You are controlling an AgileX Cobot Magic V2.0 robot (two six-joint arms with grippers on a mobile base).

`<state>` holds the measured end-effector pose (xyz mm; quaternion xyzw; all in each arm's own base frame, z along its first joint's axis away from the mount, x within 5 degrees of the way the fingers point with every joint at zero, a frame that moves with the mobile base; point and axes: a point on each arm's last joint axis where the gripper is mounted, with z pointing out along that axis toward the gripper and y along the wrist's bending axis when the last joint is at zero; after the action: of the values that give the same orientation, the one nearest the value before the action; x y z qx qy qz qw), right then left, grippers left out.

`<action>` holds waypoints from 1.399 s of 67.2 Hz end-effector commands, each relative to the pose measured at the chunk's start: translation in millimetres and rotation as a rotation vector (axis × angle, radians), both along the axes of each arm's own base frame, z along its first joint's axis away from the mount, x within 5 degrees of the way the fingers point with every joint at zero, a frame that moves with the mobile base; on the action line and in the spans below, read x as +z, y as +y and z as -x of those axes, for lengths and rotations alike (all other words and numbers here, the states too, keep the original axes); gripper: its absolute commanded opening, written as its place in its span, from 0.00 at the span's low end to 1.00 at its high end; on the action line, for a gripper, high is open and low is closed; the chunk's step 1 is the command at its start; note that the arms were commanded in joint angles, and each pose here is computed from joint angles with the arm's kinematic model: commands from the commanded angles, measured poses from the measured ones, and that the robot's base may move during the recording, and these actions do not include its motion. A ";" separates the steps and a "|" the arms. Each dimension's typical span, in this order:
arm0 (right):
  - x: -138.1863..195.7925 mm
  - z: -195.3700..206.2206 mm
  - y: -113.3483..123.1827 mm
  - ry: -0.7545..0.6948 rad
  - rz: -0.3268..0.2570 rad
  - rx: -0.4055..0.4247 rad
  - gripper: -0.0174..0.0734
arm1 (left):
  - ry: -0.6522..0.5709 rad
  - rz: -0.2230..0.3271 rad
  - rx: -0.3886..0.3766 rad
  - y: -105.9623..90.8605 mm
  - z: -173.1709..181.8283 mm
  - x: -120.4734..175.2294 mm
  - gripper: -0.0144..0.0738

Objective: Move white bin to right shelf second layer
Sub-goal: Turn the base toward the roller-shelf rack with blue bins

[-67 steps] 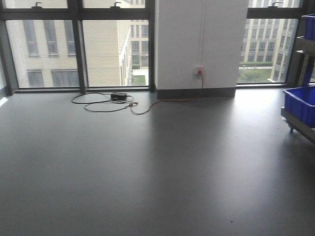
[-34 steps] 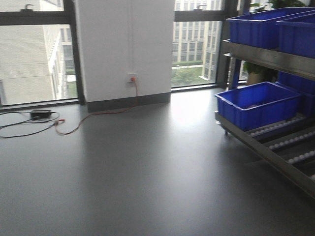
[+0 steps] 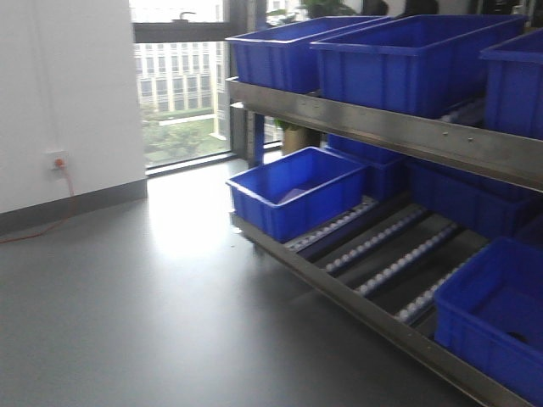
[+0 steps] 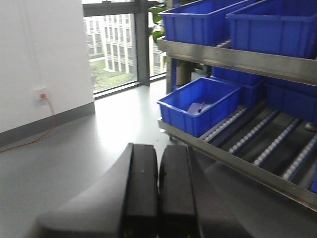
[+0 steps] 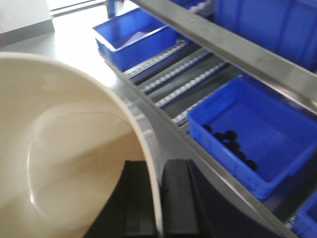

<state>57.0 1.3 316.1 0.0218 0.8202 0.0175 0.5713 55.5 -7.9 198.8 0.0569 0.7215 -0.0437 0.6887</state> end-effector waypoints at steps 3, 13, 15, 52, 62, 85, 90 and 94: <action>18.1 -2.2 -0.5 -0.124 -0.003 -0.008 0.25 | -0.064 0.012 -0.004 -0.3 -0.4 -3.7 0.26; 18.1 -2.2 -0.5 -0.124 -0.003 -0.008 0.25 | -0.064 0.012 -0.004 -0.3 -0.4 -3.7 0.26; 18.1 -2.2 -0.5 -0.124 -0.003 -0.008 0.25 | -0.064 0.012 -0.004 -0.3 -0.4 -3.7 0.26; 18.1 -2.2 -0.5 -0.124 -0.003 -0.008 0.25 | -0.064 0.012 -0.004 -0.3 -0.4 -3.7 0.26; 18.1 -2.2 -0.5 -0.124 -0.003 -0.008 0.25 | -0.064 0.012 -0.004 -0.3 -0.4 -3.7 0.26; 18.1 -2.2 -0.5 -0.124 -0.003 -0.008 0.25 | -0.064 0.012 -0.004 -0.3 -0.4 -3.7 0.26; 18.1 -2.2 -0.5 -0.124 -0.003 -0.008 0.25 | -0.064 0.012 -0.004 -0.3 -0.4 -3.7 0.26; 18.1 -2.2 -0.5 -0.124 -0.003 -0.008 0.25 | -0.064 0.012 -0.004 -0.3 -0.4 -3.7 0.26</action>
<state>57.0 1.3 316.1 0.0218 0.8202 0.0175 0.5713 55.5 -7.9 198.8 0.0569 0.7215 -0.0437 0.6887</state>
